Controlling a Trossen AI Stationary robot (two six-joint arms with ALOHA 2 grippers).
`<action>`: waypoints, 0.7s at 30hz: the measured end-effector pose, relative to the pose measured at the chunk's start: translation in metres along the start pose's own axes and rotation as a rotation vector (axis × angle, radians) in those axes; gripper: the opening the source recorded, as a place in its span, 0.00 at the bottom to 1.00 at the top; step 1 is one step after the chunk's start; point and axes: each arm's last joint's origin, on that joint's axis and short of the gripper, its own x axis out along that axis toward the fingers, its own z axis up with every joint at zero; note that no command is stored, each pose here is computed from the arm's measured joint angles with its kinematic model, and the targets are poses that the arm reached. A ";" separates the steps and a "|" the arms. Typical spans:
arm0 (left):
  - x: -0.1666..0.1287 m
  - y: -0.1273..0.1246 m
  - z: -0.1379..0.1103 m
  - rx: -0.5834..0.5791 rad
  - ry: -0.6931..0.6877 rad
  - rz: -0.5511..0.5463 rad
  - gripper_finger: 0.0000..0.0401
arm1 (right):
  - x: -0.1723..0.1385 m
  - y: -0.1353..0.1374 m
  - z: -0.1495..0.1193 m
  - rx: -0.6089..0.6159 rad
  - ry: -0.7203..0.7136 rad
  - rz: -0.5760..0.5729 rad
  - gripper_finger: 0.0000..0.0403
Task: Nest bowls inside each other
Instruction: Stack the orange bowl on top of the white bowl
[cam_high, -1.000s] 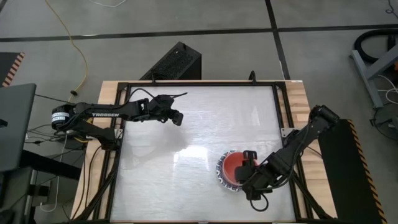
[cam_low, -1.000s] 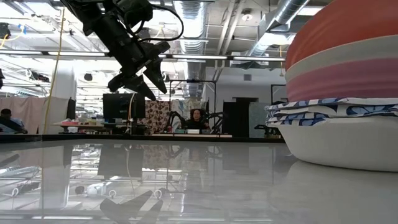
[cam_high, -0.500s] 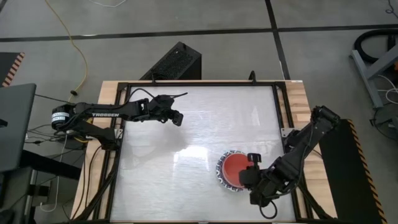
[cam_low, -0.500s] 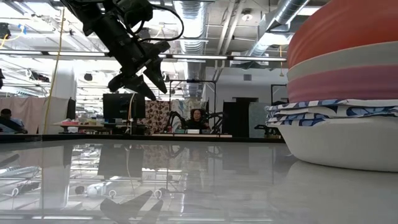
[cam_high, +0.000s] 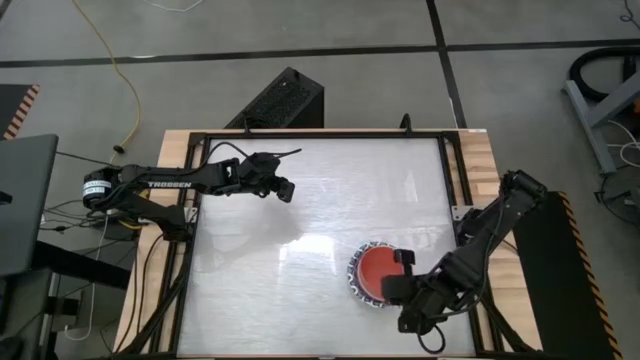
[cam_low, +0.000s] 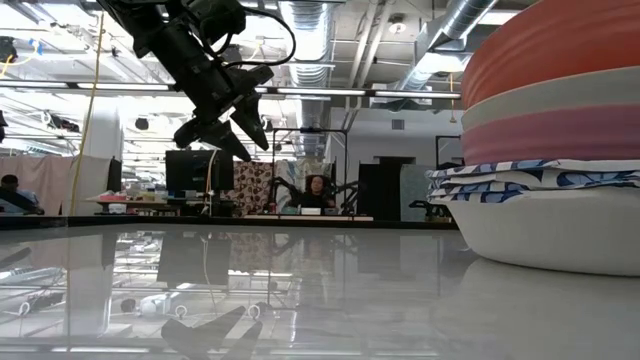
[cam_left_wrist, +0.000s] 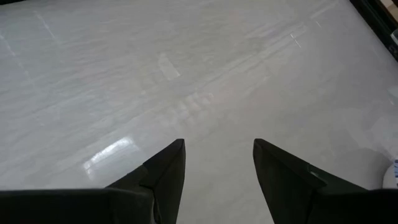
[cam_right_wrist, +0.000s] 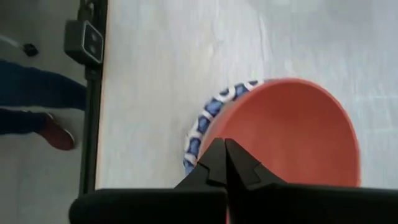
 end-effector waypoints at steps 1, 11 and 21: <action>0.000 0.000 0.000 0.000 0.000 -0.001 0.44 | 0.003 -0.001 0.001 0.008 -0.007 0.002 0.01; 0.000 0.000 -0.001 0.002 0.032 -0.026 0.44 | 0.027 0.000 -0.009 0.039 -0.026 0.014 0.01; 0.000 0.001 -0.003 0.004 0.053 -0.016 0.44 | 0.029 -0.001 -0.011 0.053 -0.024 0.012 0.01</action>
